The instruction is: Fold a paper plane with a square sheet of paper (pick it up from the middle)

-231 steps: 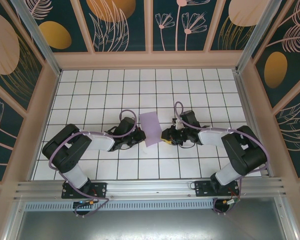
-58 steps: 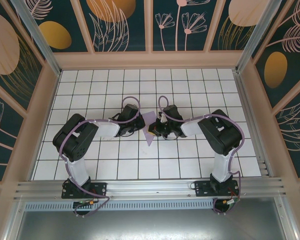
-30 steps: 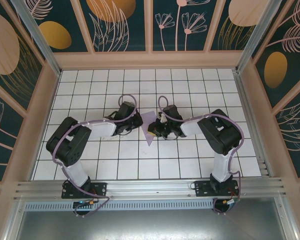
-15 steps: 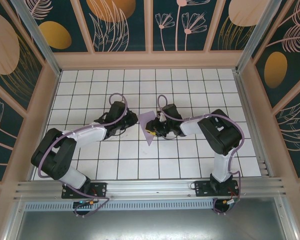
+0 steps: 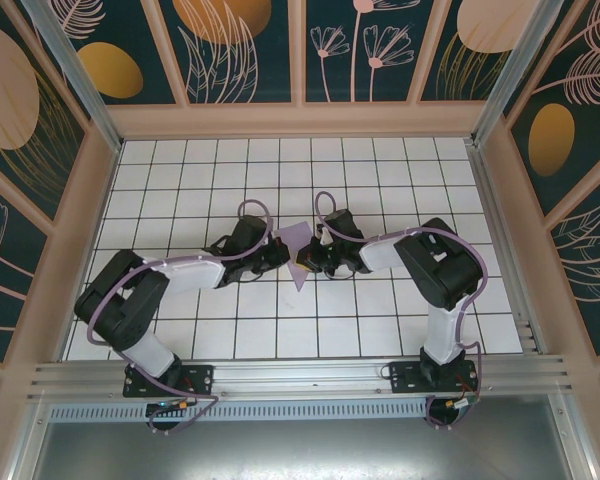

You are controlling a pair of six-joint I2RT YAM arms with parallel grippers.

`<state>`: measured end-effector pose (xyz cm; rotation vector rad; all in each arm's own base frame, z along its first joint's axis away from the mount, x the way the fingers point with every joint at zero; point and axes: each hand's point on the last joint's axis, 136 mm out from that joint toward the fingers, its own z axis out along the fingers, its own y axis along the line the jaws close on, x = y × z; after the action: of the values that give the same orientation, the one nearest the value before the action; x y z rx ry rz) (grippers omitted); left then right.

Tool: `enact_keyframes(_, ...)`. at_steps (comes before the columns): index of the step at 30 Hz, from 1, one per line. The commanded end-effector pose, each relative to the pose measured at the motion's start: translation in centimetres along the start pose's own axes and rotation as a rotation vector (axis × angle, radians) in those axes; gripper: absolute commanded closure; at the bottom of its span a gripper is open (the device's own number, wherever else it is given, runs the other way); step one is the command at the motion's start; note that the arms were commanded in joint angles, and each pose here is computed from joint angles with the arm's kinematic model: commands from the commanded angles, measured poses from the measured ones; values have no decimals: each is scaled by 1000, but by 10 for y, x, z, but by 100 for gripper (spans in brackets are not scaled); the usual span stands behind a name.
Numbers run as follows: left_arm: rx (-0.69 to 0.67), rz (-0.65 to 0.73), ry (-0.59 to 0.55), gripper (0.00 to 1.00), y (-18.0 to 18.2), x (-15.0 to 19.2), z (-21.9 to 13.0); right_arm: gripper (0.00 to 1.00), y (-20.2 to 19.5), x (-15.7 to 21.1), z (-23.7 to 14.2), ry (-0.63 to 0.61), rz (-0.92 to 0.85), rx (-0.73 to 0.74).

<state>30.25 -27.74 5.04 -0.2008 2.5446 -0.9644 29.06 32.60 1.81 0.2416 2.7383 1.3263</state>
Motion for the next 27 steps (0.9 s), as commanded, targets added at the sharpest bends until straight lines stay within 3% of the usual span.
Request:
enact_keyframes(1, 16, -3, -1, 100, -7, 0, 8, 100, -45, 13, 7, 26, 68, 138)
enact_keyframes(17, -100, -4, 23, 100, 18, 3, 31, 100, -34, 15, 4, 31, 47, 101)
enact_keyframes(27, -179, 5, 58, 100, 45, 20, 27, 100, 12, 1, -14, -8, -61, -24)
